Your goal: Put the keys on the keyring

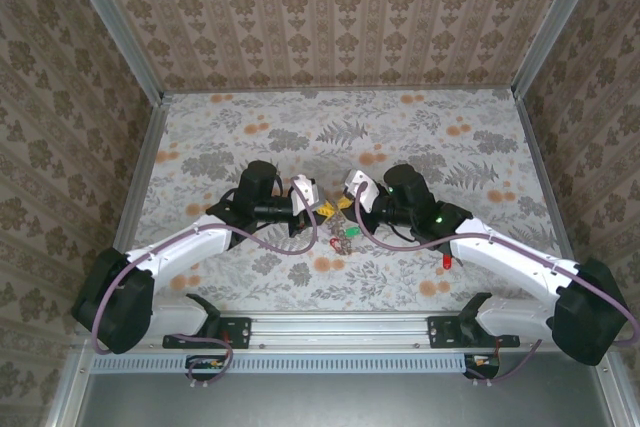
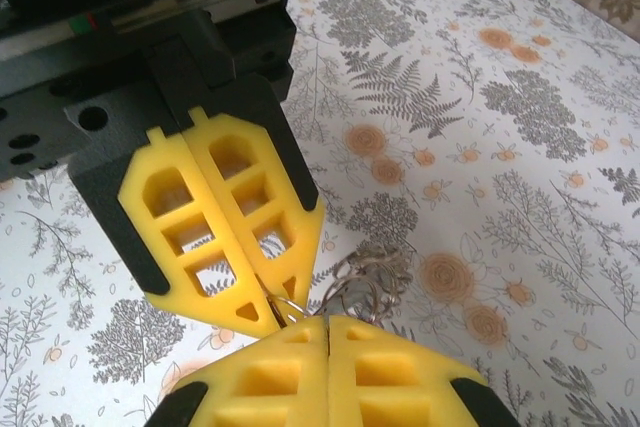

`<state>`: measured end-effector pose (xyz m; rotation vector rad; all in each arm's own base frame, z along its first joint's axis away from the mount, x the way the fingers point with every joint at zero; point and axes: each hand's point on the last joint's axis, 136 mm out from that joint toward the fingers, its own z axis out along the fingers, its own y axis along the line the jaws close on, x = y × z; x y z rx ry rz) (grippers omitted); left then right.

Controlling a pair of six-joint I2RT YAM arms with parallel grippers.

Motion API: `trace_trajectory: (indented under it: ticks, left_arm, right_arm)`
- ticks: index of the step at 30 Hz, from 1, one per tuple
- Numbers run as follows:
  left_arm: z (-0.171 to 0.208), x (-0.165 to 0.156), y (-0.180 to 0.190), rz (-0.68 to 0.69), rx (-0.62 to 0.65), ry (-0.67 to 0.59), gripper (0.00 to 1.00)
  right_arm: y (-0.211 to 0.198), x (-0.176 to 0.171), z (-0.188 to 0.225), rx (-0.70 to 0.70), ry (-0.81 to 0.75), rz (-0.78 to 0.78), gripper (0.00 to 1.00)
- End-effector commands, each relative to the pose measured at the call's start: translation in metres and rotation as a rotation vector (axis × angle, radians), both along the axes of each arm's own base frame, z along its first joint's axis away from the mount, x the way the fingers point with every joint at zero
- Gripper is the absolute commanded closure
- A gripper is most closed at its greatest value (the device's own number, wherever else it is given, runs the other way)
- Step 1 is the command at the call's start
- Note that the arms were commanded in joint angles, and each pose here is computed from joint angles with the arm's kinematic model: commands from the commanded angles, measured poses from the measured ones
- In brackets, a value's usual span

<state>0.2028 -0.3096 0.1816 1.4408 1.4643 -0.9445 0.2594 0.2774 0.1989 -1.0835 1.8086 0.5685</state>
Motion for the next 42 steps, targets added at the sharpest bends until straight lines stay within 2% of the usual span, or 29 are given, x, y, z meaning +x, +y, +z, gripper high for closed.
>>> trace_trajectory:
  ticks: [1,8,11,14,22,27,30,42]
  left_arm:
    - [0.012,-0.012,-0.005,-0.073,-0.051,-0.018,1.00]
    - [0.012,-0.009,-0.007,-0.068,-0.056,-0.051,1.00]
    - [0.010,-0.010,-0.007,-0.070,-0.053,-0.052,1.00]
    - [0.009,-0.010,-0.006,-0.070,-0.051,-0.052,1.00]
    - [0.006,-0.010,-0.005,-0.069,-0.045,-0.057,1.00]
    - [0.007,-0.011,-0.006,-0.079,-0.045,-0.059,1.00]
    - [0.009,-0.012,-0.006,-0.086,-0.048,-0.063,1.00]
    - [0.010,-0.015,-0.006,-0.108,-0.044,-0.055,1.00]
  right_arm:
    - [-0.015,0.006,-0.011,-0.065,-0.011,-0.062,0.92]
    - [-0.011,0.008,-0.020,-0.059,0.045,-0.063,0.83]
    - [-0.014,0.013,-0.021,-0.048,0.059,-0.091,0.81]
    - [-0.020,0.016,-0.023,-0.045,0.076,-0.118,0.73]
    - [-0.029,0.006,-0.011,-0.017,0.022,-0.080,0.71]
    - [-0.027,-0.010,-0.006,-0.027,-0.039,0.030,0.71]
    - [-0.018,-0.024,-0.003,-0.020,-0.061,0.146,0.70]
    - [0.000,-0.017,-0.001,-0.023,-0.073,0.231,0.70]
